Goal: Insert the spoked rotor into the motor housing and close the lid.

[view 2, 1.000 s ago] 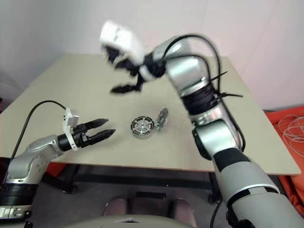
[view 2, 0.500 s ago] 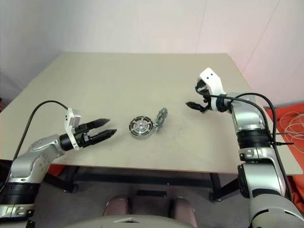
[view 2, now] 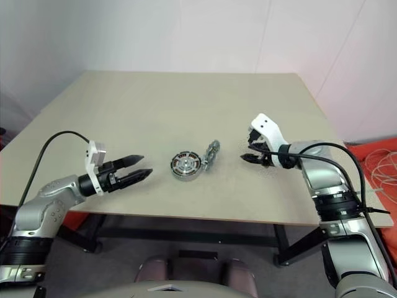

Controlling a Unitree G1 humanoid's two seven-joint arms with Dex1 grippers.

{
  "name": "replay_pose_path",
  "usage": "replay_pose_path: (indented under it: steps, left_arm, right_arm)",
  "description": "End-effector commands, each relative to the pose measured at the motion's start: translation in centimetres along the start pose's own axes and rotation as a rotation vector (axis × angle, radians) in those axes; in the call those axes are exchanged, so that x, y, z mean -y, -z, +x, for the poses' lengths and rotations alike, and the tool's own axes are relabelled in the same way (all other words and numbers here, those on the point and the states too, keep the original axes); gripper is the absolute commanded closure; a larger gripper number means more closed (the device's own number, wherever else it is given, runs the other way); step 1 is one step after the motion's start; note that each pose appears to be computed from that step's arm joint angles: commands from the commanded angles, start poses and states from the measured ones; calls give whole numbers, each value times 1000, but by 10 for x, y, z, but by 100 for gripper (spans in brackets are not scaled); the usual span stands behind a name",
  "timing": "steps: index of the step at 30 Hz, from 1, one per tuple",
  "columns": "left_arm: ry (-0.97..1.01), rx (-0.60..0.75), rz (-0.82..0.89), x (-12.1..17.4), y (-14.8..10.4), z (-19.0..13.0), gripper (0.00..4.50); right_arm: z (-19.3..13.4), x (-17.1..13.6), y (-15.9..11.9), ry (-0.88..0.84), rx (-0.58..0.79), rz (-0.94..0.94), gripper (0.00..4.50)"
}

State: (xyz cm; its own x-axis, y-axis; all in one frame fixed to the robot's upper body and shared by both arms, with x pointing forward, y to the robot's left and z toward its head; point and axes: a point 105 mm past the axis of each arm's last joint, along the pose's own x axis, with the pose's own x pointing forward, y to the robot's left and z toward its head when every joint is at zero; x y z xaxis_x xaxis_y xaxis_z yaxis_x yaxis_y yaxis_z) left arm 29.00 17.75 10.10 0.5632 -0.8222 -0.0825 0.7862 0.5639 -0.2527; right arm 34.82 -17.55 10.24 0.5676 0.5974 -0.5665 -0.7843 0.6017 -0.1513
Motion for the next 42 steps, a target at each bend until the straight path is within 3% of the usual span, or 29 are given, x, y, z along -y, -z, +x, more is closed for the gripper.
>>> replay_pose_path:
  steps: [1, 3, 14, 23, 34, 42]
  left_arm:
    - [1, 27, 52, -1, -15, -2, 0]
    - [-1, 28, 52, -1, -14, -2, 0]
    - [-13, 37, 53, -3, -15, -1, 0]
    - [-19, 42, 56, -4, -17, 0, 0]
    - [-33, 49, 63, -5, -18, -2, 0]
    - [-39, 57, 65, -4, -19, -2, 0]
  right_arm:
    - [3, -7, -18, -20, 54, -45, 389]
    - [7, -17, -23, -62, 66, -53, 446]
    - [16, -55, -79, -225, 246, -60, 446]
    - [37, -70, -102, -256, 297, -99, 446]
    - [66, -78, -99, -256, 257, -149, 446]
    - [100, -84, -74, -265, 196, -85, 446]
